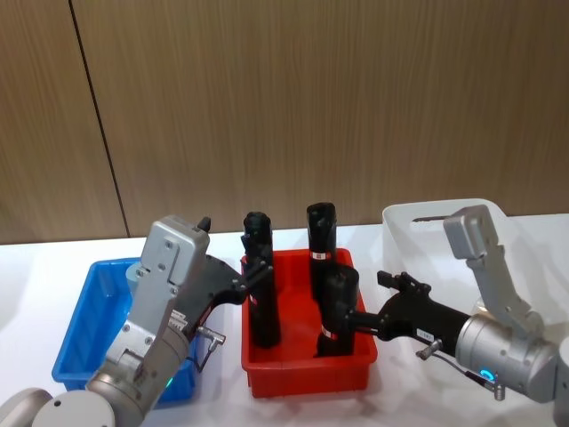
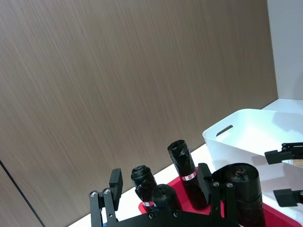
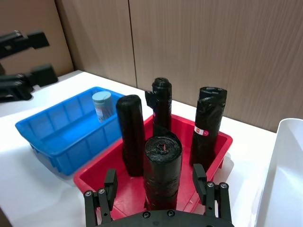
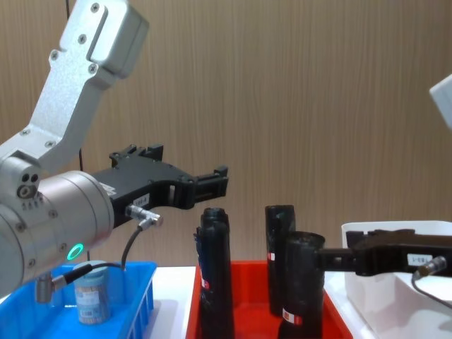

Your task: Pick the cotton swabs from the blue box and place them into the white box.

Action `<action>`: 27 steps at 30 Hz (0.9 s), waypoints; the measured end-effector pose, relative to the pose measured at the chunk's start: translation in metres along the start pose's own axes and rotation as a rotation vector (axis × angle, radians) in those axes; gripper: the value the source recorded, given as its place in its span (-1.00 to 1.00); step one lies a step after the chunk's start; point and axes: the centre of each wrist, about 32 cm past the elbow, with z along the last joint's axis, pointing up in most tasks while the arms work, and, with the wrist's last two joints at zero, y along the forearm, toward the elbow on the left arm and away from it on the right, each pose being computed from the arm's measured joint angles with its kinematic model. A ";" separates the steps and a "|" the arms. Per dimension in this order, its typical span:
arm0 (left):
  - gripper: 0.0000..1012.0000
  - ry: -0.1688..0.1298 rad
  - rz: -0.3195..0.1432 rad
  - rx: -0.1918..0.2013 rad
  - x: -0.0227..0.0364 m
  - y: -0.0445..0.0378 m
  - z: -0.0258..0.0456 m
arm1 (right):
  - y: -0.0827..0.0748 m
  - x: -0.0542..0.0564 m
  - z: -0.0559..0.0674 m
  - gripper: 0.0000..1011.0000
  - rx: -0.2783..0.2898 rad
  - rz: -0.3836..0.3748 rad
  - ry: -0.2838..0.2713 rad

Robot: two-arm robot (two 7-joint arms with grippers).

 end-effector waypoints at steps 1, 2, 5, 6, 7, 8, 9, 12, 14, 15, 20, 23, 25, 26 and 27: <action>0.98 0.000 0.000 0.000 0.0000 0.0000 0.0000 | 0.002 0.001 -0.001 0.98 -0.003 -0.001 0.000; 0.98 0.000 0.000 0.000 0.0000 0.0000 0.0000 | 0.003 0.001 -0.001 0.98 -0.004 -0.001 0.000; 0.98 0.000 0.000 0.000 0.0000 0.0000 0.0000 | 0.008 0.004 -0.002 0.98 -0.010 -0.003 0.000; 0.98 0.000 0.000 0.000 0.0000 0.0000 0.0000 | 0.009 0.005 -0.002 0.98 -0.012 -0.003 0.000; 0.98 0.000 0.000 0.000 0.0000 0.0000 0.0000 | 0.012 0.006 -0.003 0.98 -0.015 -0.005 -0.001; 0.98 0.000 0.000 0.000 0.0000 0.0000 0.0000 | 0.013 0.007 -0.003 0.98 -0.017 -0.006 0.000; 0.98 0.000 0.000 0.000 0.0000 0.0000 0.0000 | 0.014 0.008 -0.004 0.98 -0.018 -0.007 0.000; 0.98 0.000 0.000 0.000 0.0000 0.0000 0.0000 | 0.019 0.010 -0.004 0.98 -0.022 -0.010 -0.001; 0.98 0.000 0.000 0.000 0.0000 0.0000 0.0000 | 0.022 0.011 -0.005 0.98 -0.027 -0.012 -0.001; 0.98 0.000 0.000 0.000 0.0000 0.0000 0.0000 | 0.024 0.012 -0.005 0.98 -0.028 -0.012 -0.001; 0.98 0.000 0.000 0.000 0.0000 0.0000 0.0000 | 0.031 0.013 -0.006 0.98 -0.035 -0.013 -0.001; 0.98 0.000 0.000 0.000 0.0000 0.0000 0.0000 | 0.034 0.013 -0.006 0.98 -0.039 -0.013 -0.003; 0.98 0.000 0.000 0.000 0.0000 0.0000 0.0000 | 0.036 0.013 -0.006 0.98 -0.040 -0.013 -0.003; 0.98 0.000 0.000 0.000 0.0000 0.0000 0.0000 | 0.038 0.012 -0.005 0.98 -0.040 -0.013 -0.004; 0.98 0.000 0.000 0.000 0.0000 0.0000 0.0000 | 0.038 0.012 -0.006 0.98 -0.042 -0.013 -0.005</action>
